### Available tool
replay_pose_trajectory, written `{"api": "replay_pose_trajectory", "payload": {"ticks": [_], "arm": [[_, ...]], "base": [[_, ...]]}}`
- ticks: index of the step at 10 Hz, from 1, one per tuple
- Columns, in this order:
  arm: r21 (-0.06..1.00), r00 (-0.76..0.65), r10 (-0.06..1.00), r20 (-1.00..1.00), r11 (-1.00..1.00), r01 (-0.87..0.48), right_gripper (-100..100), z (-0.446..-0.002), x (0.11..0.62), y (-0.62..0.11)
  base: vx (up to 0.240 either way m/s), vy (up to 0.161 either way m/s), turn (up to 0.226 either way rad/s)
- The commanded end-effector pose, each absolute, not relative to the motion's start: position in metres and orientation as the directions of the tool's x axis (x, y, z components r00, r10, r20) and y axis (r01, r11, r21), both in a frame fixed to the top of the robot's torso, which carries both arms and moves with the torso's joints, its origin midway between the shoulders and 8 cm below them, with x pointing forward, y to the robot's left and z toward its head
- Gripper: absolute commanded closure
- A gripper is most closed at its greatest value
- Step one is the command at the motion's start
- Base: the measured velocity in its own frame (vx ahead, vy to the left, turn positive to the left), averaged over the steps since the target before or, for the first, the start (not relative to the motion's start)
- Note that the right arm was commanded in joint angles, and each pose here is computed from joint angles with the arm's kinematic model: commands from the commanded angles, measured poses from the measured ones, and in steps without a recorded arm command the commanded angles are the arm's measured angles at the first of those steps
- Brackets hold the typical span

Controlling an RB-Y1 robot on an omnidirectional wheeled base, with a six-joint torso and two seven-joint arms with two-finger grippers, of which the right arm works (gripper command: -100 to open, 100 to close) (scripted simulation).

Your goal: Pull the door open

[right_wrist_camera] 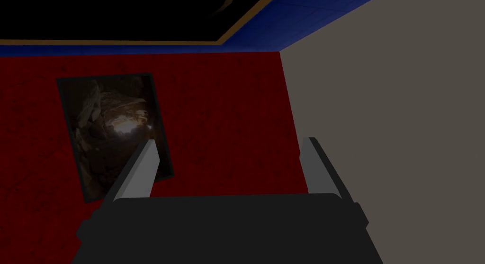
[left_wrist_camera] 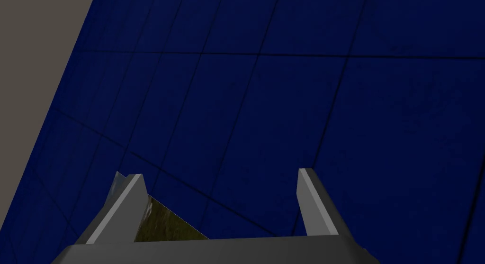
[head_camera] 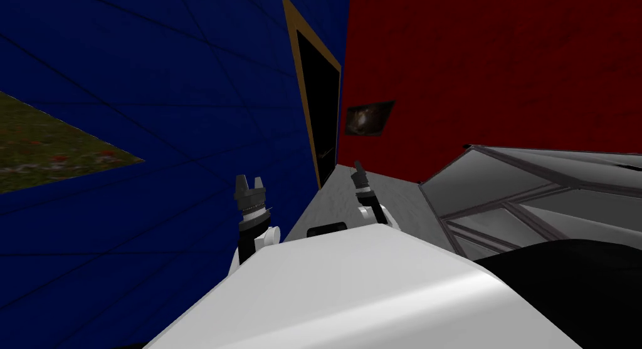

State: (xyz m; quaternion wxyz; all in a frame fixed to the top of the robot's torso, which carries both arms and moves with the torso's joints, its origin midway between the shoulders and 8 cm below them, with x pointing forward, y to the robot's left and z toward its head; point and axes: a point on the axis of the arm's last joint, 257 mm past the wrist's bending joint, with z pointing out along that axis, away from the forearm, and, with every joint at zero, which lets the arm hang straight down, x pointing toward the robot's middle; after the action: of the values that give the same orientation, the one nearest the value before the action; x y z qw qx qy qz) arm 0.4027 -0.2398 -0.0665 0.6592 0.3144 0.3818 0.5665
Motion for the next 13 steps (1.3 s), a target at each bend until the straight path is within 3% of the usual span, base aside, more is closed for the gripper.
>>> {"api": "replay_pose_trajectory", "payload": {"ticks": [1, 13], "arm": [[0.855, 0.055, 0.988, -0.146, 0.154, -0.496, -100, -0.076, 0.409, -0.239], [0.911, -0.03, 0.991, -0.132, 0.109, -0.398, -100, -0.151, 0.449, -0.234]], "base": [[0.079, -0.079, 0.102], [0.079, -0.08, 0.143]]}}
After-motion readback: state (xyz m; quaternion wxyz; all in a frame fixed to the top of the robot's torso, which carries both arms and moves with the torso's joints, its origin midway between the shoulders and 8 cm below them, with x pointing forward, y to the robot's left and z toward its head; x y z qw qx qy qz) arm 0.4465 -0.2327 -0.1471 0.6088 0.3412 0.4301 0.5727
